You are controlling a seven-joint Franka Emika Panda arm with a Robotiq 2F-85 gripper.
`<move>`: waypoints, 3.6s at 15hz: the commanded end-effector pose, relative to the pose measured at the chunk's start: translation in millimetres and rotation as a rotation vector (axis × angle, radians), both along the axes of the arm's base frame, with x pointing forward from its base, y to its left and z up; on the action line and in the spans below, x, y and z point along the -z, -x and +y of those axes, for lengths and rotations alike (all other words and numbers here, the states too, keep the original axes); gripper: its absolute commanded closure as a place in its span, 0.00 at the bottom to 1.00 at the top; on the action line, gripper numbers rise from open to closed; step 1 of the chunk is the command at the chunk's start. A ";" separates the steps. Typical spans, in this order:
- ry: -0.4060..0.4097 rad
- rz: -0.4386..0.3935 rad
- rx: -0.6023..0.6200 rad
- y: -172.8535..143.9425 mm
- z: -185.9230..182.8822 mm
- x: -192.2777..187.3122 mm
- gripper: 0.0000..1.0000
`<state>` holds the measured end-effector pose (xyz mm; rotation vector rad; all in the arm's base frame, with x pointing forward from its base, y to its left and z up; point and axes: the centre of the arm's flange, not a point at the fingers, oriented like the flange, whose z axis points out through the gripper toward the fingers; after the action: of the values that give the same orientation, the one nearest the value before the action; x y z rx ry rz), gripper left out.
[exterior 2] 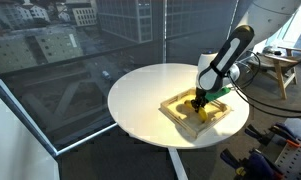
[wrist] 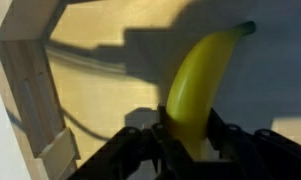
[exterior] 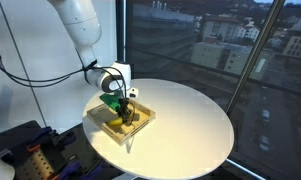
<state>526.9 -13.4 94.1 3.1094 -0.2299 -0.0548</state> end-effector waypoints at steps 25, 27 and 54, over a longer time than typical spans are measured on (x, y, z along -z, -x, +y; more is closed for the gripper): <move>-0.002 -0.001 -0.047 -15.2 4.8 -64.6 0.84; -0.003 -0.008 -0.048 -16.0 5.4 -70.0 0.84; 0.031 -0.008 0.019 -3.3 -3.6 -132.8 0.84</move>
<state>537.3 -13.8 214.3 3.1064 -0.1960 -0.0447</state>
